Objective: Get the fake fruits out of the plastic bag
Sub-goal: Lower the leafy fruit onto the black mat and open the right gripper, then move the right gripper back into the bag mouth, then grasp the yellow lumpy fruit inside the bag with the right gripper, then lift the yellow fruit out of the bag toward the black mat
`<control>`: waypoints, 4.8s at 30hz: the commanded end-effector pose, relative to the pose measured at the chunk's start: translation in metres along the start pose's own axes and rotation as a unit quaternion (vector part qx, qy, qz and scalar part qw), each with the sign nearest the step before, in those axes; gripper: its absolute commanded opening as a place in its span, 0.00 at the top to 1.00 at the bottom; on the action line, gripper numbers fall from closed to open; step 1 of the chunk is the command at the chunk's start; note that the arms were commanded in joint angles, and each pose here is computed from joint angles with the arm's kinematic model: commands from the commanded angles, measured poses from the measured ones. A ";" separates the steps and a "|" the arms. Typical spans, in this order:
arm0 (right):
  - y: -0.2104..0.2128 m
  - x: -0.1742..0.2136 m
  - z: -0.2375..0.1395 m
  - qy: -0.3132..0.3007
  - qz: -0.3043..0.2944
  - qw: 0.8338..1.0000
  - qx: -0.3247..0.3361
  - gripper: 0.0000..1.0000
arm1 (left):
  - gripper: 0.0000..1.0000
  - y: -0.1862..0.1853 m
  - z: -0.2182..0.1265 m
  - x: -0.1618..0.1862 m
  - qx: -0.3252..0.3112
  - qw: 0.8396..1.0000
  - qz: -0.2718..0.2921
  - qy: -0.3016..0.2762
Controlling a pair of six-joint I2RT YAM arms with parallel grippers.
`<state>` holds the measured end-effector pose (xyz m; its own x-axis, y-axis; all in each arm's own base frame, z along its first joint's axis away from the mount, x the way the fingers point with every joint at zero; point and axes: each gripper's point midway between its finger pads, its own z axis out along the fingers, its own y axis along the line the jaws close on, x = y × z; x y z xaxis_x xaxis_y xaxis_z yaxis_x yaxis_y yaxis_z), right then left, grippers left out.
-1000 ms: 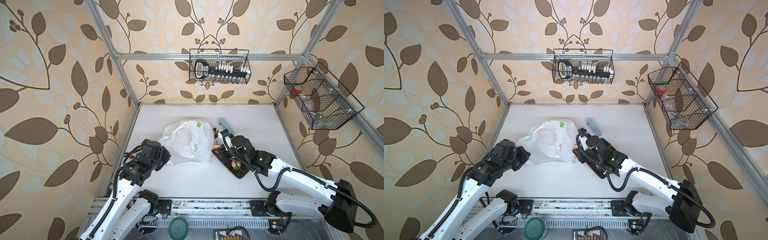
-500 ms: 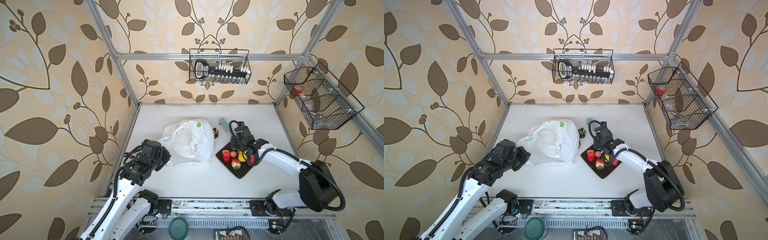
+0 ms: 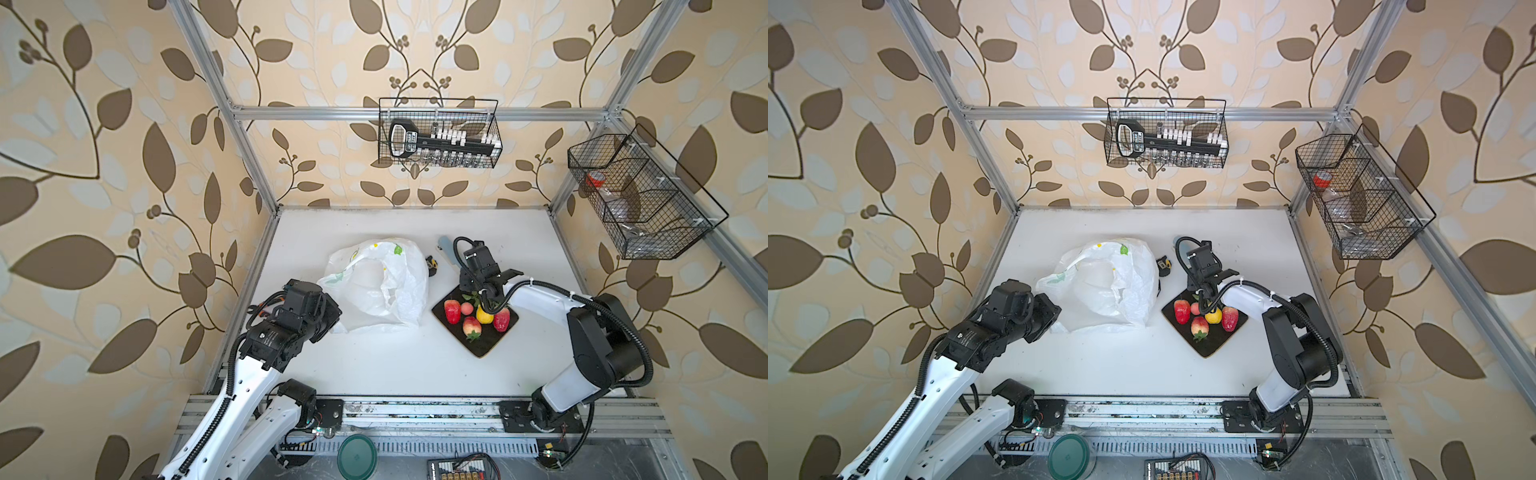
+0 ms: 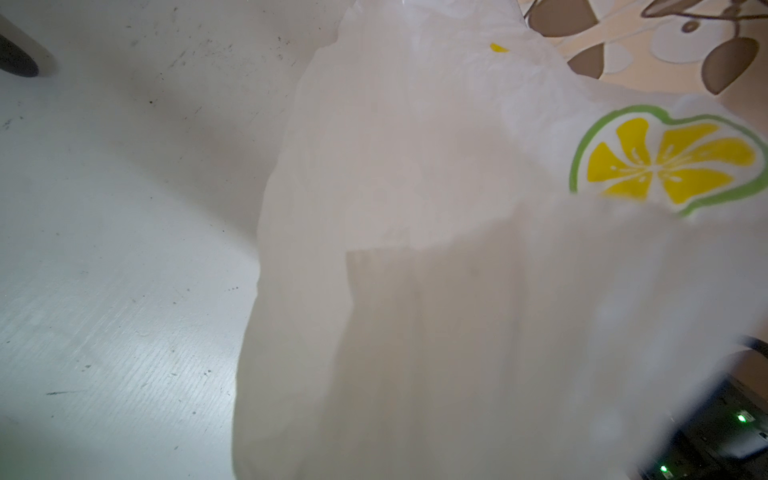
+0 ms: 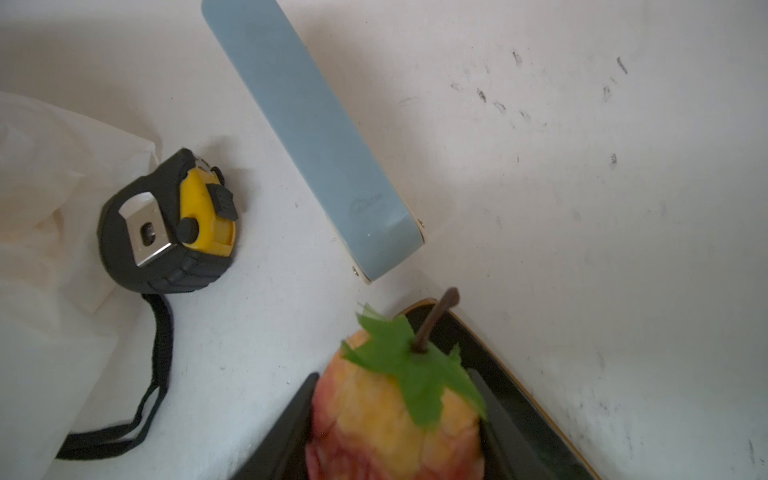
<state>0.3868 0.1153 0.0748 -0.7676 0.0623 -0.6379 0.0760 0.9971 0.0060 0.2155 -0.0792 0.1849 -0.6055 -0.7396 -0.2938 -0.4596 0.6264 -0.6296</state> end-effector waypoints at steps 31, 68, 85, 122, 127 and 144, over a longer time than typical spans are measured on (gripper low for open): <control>-0.007 -0.016 -0.039 -0.009 -0.041 0.999 -0.002 0.26 | 1.00 -0.006 0.000 0.001 0.008 1.000 0.026 0.003; 0.275 -0.036 -0.002 -0.161 -0.243 0.956 0.008 0.30 | 1.00 -0.013 -0.019 0.002 0.036 0.999 0.041 0.002; 0.243 -0.038 0.071 -0.081 -0.159 0.984 0.007 0.11 | 1.00 0.002 -0.025 0.010 0.030 0.999 0.034 0.006; 0.324 0.040 -0.047 0.010 -0.217 0.917 -0.336 0.54 | 1.00 -0.015 -0.022 -0.035 0.005 0.996 -0.010 -0.089; 0.321 0.050 -0.084 0.009 -0.261 0.890 -0.373 0.53 | 1.00 -0.011 -0.026 -0.044 -0.014 0.993 -0.020 -0.111; 0.226 0.056 -0.213 -0.030 -0.281 0.854 -0.437 0.52 | 1.00 -0.007 -0.013 -0.037 -0.024 0.995 -0.026 -0.090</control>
<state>0.2382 0.3736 0.2093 -0.4374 -0.4115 -0.7996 -0.8489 0.4822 0.2163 0.2307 -0.0520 0.2050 -0.4667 -0.7949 -0.3877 -0.5225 0.6015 -0.6043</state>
